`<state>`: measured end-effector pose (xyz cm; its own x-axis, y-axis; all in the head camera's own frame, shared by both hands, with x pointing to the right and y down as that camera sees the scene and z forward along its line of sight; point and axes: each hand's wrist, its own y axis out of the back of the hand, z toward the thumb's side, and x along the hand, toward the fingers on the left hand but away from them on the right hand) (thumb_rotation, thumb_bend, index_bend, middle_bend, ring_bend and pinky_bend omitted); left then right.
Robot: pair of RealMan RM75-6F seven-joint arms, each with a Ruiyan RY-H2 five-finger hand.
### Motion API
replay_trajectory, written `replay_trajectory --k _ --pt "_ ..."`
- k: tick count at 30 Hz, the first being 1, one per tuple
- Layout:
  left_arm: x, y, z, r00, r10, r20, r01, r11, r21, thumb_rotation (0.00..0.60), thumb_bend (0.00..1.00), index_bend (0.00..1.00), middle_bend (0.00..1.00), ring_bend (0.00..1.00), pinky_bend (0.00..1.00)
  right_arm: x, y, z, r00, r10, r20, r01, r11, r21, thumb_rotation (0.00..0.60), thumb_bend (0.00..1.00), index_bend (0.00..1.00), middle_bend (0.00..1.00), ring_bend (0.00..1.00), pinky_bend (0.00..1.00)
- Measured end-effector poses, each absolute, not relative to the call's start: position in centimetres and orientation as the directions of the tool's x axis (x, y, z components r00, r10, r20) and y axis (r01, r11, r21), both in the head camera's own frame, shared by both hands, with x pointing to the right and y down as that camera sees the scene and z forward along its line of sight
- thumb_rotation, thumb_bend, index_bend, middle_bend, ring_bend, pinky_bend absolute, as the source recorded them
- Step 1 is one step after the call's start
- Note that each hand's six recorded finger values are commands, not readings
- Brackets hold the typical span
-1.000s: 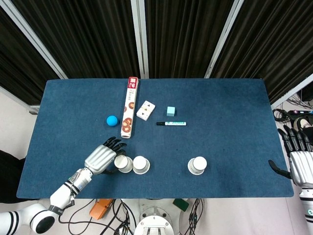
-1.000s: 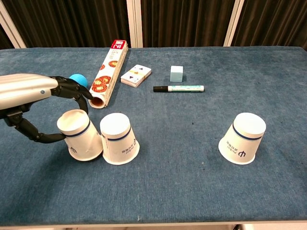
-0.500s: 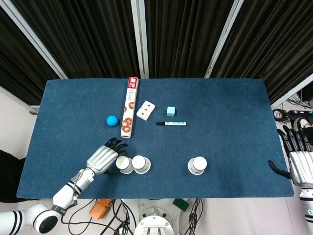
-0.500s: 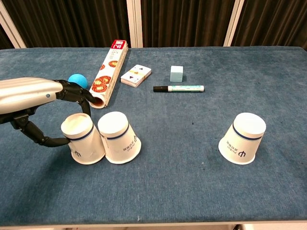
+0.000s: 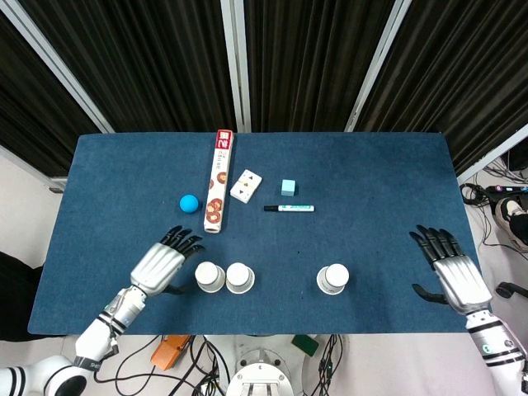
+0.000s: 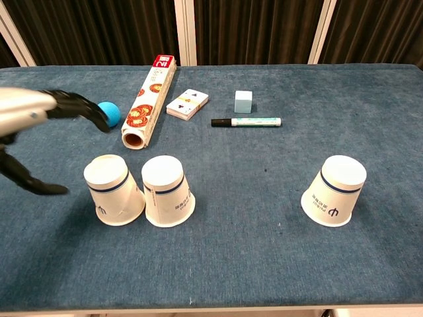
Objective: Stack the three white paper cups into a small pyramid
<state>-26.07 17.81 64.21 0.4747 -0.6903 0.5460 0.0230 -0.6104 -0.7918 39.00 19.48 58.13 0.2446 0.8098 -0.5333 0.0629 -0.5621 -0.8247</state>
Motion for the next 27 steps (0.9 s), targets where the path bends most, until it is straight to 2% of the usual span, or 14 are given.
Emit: replay_trajectory --k 7,13,20,27 --pt "-31.1 17.2 62.3 0.348 -0.783 0.515 -0.027 -0.558 -0.83 0.6 0.15 0.22 0.14 0.07 0.01 33.6 19.2 61.2 0.4 0.676 -0.619 -0.029 -0.666 -0.745 0.6 0.38 0.03 0.0 0.0 0.0" --pt "-34.3 17.4 61.9 0.268 -0.812 0.519 -0.061 -0.552 -0.832 0.6 0.15 0.22 0.14 0.07 0.01 29.8 18.6 62.9 0.473 0.582 -0.661 -0.122 -0.7 -0.703 0.6 0.45 0.12 0.0 0.0 0.0" --pt "-36.2 17.8 61.9 0.223 -0.824 0.522 -0.081 -0.549 -0.832 0.6 0.15 0.22 0.14 0.07 0.01 27.4 17.6 64.1 0.49 0.537 -0.686 -0.159 -0.72 -0.676 0.6 0.5 0.16 0.02 0.0 0.0" --pt "-36.8 18.0 62.0 0.209 -0.824 0.527 -0.088 -0.553 -0.829 0.6 0.15 0.22 0.14 0.07 0.01 26.0 17.6 65.1 0.506 0.497 -0.705 -0.175 -0.741 -0.648 0.6 0.53 0.25 0.05 0.0 0.0"
